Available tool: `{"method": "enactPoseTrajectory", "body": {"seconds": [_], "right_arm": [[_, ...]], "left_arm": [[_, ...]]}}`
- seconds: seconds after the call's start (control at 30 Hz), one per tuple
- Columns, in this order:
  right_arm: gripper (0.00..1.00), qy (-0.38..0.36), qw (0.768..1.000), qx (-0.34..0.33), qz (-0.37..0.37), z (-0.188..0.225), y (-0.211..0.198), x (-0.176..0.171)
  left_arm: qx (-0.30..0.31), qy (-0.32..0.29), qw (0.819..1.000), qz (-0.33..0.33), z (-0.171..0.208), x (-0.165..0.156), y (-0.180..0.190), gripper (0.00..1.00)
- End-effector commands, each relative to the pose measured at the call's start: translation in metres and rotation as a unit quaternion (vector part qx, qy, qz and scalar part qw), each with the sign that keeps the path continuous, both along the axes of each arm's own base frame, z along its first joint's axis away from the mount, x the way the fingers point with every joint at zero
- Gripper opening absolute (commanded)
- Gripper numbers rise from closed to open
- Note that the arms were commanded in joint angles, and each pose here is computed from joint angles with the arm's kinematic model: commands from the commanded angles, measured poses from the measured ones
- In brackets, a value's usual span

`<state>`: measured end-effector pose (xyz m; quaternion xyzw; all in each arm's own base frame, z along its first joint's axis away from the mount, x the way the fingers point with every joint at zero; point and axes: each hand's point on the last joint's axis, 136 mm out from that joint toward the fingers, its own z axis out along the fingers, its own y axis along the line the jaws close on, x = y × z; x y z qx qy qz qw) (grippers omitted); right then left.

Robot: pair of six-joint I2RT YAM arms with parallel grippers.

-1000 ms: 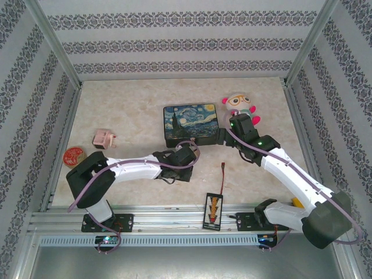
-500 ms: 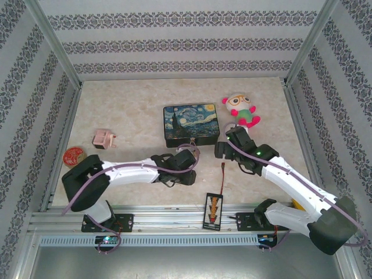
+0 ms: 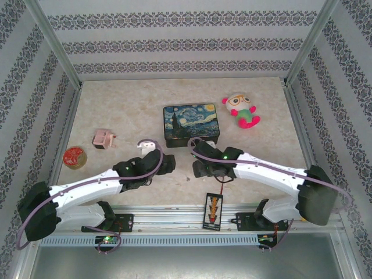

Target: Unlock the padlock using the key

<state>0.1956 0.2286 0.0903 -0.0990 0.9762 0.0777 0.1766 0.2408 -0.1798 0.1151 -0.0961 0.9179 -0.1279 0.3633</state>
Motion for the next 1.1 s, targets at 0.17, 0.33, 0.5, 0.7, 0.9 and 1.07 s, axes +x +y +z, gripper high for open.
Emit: {"method": "enactPoseTrajectory", "body": {"seconds": [0.17, 0.33, 0.5, 0.7, 0.9, 1.07], "right_arm": [[0.57, 0.059, 0.998, 0.022, 0.011, -0.018, 0.045, -0.013], [0.53, 0.089, 0.996, 0.019, 0.017, -0.034, 0.058, -0.018], [0.50, 0.117, 0.993, 0.009, 0.021, -0.050, 0.065, -0.022], [0.48, 0.122, 0.992, -0.009, 0.021, -0.061, 0.064, -0.020], [0.38, 0.129, 0.991, -0.016, 0.017, -0.071, 0.062, -0.022], [0.29, 0.128, 0.992, -0.017, 0.006, -0.075, 0.055, -0.019]], "left_arm": [[0.020, -0.032, 0.995, 0.093, 0.001, 0.005, 0.053, 0.99], [0.017, -0.029, 0.995, 0.098, -0.005, 0.004, 0.057, 0.99], [0.004, -0.027, 0.996, 0.090, -0.011, 0.006, 0.054, 0.99], [-0.007, -0.030, 0.995, 0.092, -0.015, 0.009, 0.054, 0.99], [-0.005, -0.029, 0.996, 0.087, -0.016, 0.012, 0.053, 0.99], [-0.007, -0.024, 0.996, 0.082, -0.018, 0.013, 0.052, 0.99]]}}
